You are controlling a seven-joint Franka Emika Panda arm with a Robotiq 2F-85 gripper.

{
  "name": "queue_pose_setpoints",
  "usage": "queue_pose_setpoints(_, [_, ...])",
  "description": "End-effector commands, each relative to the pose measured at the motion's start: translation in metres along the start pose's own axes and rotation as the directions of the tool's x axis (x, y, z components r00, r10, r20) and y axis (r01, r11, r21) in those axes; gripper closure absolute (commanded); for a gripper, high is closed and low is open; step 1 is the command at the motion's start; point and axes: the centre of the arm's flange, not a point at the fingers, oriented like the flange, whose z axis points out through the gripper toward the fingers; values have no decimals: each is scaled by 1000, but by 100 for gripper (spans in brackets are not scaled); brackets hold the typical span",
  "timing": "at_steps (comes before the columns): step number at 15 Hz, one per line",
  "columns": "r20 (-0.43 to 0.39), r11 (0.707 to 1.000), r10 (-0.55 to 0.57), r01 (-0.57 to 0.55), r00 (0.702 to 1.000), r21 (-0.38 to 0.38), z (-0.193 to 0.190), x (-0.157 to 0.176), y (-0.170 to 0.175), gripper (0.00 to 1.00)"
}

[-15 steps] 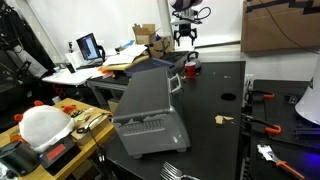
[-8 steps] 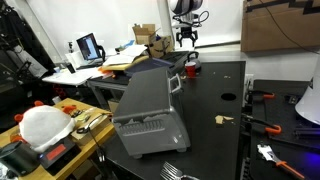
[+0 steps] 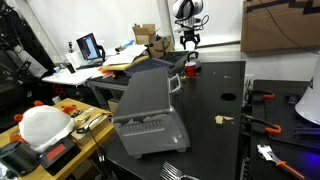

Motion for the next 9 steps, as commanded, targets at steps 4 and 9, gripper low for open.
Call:
queue_pose_setpoints(4, [-6, 995, 97, -97, 995, -3, 5, 20, -20, 0])
queue_pose_setpoints(9, [-2, 993, 114, -114, 993, -17, 6, 19, -17, 0])
